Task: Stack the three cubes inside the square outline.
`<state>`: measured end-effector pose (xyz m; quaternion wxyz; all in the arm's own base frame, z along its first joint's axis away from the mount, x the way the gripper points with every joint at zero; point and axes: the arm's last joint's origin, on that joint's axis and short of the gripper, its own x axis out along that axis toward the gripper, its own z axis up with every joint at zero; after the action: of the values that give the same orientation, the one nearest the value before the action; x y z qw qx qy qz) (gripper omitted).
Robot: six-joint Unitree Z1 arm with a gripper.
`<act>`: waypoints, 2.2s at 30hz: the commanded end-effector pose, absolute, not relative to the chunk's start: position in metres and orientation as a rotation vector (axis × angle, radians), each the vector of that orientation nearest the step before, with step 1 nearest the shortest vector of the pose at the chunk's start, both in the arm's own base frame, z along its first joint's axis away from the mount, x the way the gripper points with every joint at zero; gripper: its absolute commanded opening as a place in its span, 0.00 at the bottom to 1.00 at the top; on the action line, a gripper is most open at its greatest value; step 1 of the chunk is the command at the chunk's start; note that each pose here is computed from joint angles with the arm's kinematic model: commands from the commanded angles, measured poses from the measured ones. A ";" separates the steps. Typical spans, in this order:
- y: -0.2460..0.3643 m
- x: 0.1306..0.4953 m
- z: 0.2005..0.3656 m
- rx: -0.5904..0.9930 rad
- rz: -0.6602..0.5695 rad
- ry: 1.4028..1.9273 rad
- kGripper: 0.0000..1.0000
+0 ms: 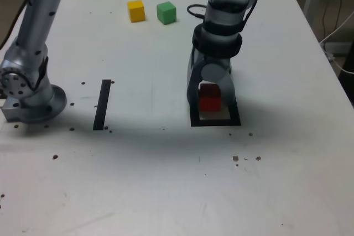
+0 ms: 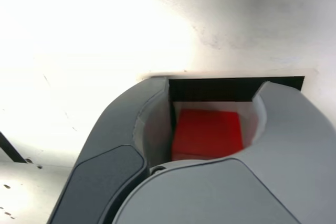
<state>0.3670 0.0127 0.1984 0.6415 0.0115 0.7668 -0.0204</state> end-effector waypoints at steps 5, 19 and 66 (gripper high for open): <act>0.013 0.365 0.205 0.033 -0.043 1.730 0.99; 0.037 0.318 0.263 0.072 0.087 1.737 1.00; 0.357 0.186 0.251 -0.287 0.193 1.865 0.96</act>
<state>0.1847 0.3545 0.2551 0.5856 -0.1219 0.7967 0.0867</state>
